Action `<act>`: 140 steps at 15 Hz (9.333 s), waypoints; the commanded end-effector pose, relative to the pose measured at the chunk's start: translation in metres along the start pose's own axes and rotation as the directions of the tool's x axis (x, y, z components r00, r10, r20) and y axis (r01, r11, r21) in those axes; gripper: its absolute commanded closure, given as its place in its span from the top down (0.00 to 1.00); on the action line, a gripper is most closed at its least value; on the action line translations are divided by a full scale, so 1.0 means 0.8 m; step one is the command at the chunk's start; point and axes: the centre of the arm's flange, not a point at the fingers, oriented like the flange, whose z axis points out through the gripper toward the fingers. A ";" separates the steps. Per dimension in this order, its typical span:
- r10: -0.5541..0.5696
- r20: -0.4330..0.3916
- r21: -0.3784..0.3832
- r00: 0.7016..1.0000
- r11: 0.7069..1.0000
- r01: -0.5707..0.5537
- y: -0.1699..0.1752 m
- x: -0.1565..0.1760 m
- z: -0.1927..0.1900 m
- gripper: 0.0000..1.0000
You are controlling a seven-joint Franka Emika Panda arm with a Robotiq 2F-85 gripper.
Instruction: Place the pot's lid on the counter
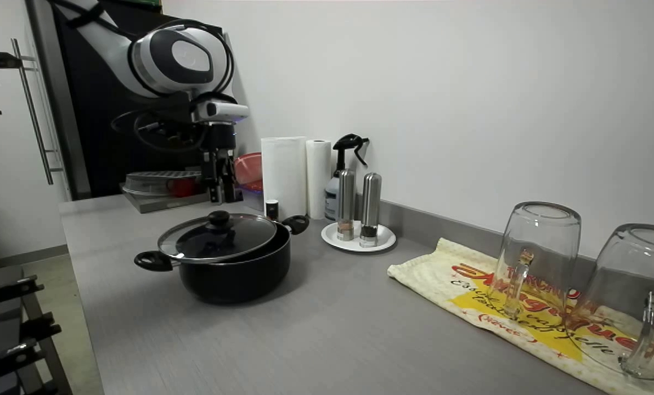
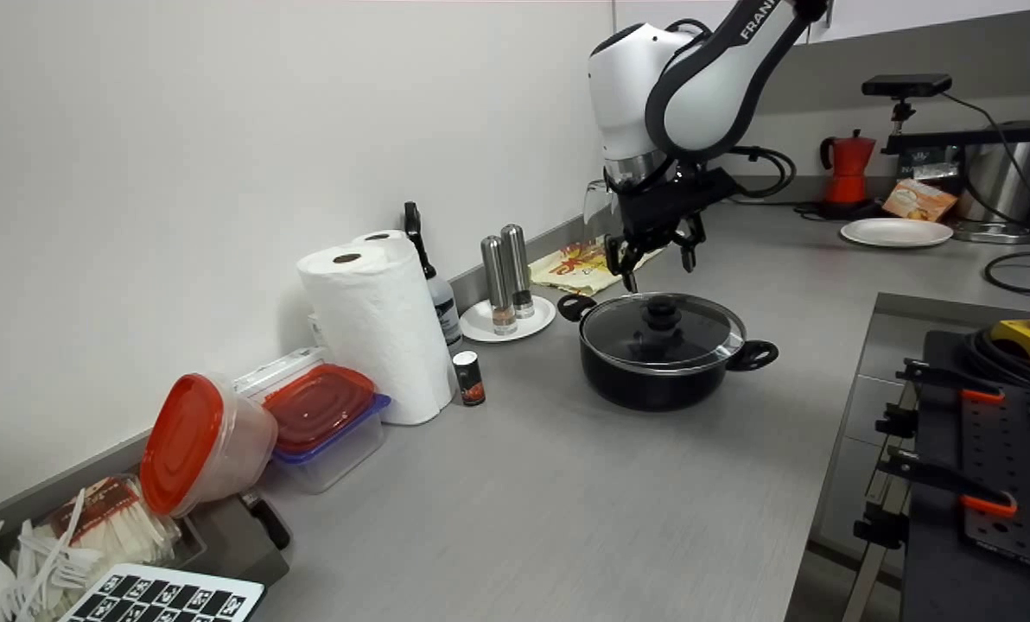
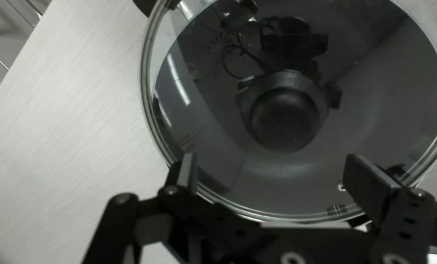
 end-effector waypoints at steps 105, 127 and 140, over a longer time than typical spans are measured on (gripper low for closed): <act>-0.090 0.045 0.208 0.995 0.975 0.079 -0.087 -0.065 -0.077 0.25; -0.476 -0.345 0.257 0.809 0.781 0.569 -0.314 -0.297 -0.063 0.25; -0.331 -0.264 0.213 0.906 0.896 0.389 -0.333 -0.302 0.050 0.25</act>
